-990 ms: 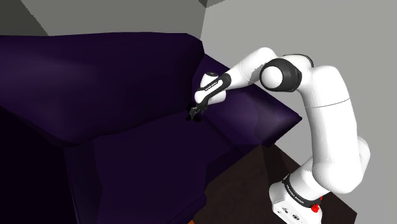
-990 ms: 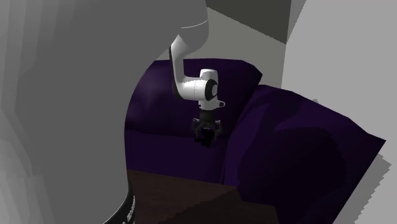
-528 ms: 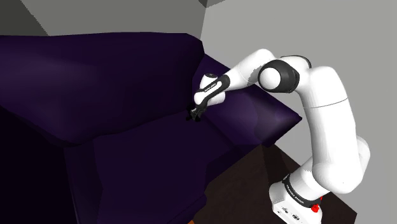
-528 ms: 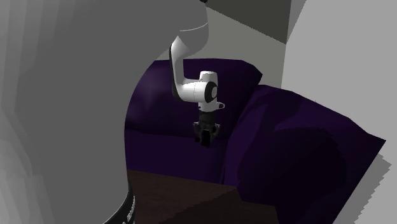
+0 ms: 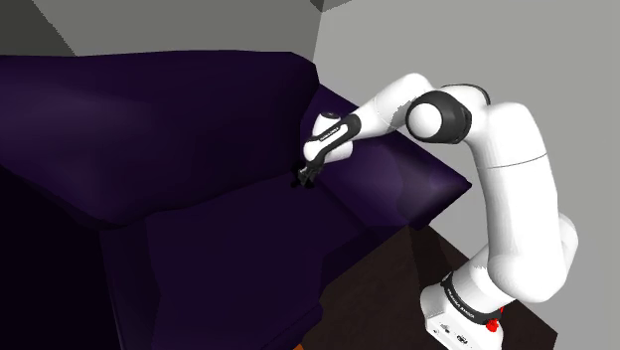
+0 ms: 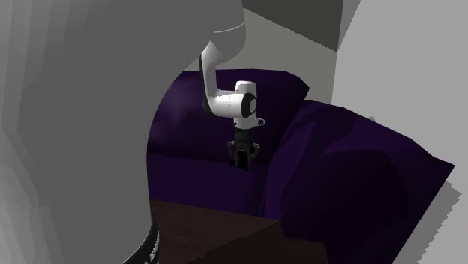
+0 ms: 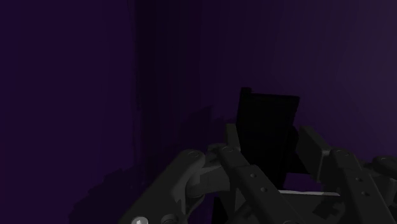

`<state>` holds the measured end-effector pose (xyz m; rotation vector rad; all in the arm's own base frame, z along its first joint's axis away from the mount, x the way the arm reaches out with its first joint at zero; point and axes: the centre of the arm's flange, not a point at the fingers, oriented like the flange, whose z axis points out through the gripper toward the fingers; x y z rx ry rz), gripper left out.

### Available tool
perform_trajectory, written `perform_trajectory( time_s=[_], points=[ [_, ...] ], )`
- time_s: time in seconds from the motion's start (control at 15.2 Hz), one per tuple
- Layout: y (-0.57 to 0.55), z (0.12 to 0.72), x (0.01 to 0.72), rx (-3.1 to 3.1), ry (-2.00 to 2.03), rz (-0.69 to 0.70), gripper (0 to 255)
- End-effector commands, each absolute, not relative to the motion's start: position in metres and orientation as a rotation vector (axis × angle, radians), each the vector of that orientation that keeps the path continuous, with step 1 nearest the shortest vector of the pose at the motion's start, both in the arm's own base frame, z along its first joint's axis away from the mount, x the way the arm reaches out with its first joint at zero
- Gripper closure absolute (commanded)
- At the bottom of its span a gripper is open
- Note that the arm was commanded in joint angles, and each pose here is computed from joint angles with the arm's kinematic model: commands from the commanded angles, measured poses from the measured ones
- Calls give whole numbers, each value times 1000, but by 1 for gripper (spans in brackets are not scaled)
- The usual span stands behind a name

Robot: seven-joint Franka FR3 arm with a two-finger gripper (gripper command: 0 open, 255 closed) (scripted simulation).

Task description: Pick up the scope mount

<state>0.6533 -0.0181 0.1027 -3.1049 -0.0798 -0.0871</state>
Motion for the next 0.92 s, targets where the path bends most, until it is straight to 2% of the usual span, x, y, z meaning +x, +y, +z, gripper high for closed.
perform_trajectory(
  time_s=[0.0,0.86],
  points=[
    [-18,112,653,-3105,-80,-87,255],
    [-18,171,653,-3105,-80,-87,255]
  ],
)
